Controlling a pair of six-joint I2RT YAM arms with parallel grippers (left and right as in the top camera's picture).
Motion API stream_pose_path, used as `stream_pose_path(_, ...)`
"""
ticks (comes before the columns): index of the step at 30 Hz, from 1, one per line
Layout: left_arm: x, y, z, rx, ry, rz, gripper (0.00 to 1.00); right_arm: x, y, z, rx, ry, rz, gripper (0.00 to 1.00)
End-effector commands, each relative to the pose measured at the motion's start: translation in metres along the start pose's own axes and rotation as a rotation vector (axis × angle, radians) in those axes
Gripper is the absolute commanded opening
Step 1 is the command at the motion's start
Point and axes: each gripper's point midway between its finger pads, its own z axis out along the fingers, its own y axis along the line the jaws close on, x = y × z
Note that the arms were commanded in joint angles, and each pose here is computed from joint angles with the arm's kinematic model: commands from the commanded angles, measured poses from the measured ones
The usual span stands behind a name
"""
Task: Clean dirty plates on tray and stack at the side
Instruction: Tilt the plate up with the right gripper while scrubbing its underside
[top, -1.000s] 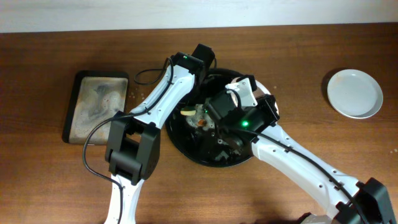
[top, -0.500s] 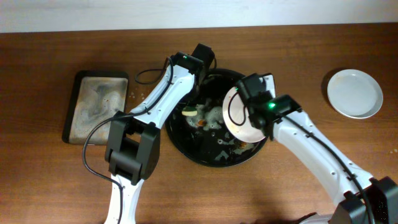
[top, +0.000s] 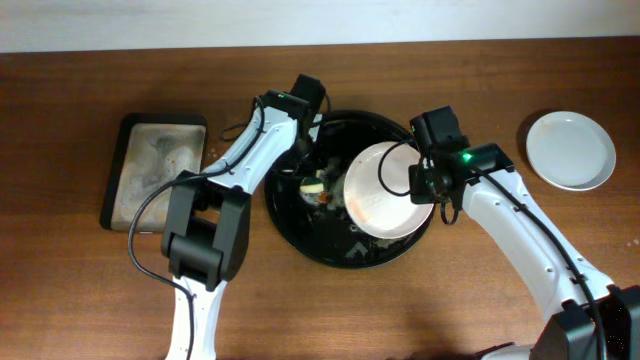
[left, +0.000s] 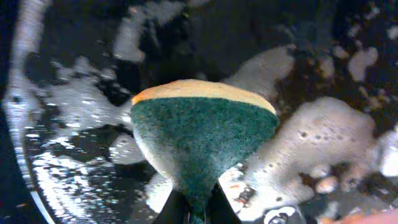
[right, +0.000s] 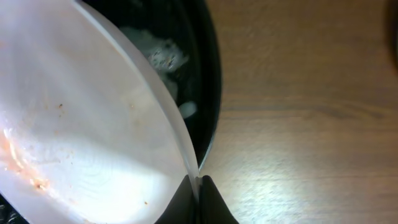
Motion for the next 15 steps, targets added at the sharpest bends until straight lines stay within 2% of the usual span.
stream_pose_path(1, 0.007, -0.024, -0.005, 0.179, 0.040, 0.049, 0.00, -0.006, 0.011, -0.011, -0.078, -0.016, 0.062, 0.04)
stream_pose_path(4, 0.004, -0.036, -0.026, 0.271, 0.009, 0.106, 0.00, -0.002, 0.015, -0.004, -0.085, 0.014, 0.071, 0.04)
stream_pose_path(6, 0.002, -0.039, -0.035, 0.275, -0.020, 0.149, 0.00, 0.002, 0.020, 0.003, -0.106, 0.046, 0.067, 0.04)
stream_pose_path(9, -0.002, -0.033, -0.043, 0.224, -0.054, 0.162, 0.00, 0.009, 0.024, 0.017, -0.105, 0.101, 0.076, 0.04)
stream_pose_path(13, -0.007, -0.005, -0.039, 0.062, -0.072, 0.149, 0.00, 0.015, 0.025, 0.031, -0.090, 0.147, 0.089, 0.04)
stream_pose_path(15, -0.005, -0.013, -0.040, 0.102, -0.067, 0.161, 0.00, 0.014, 0.026, 0.033, -0.090, 0.143, 0.089, 0.04)
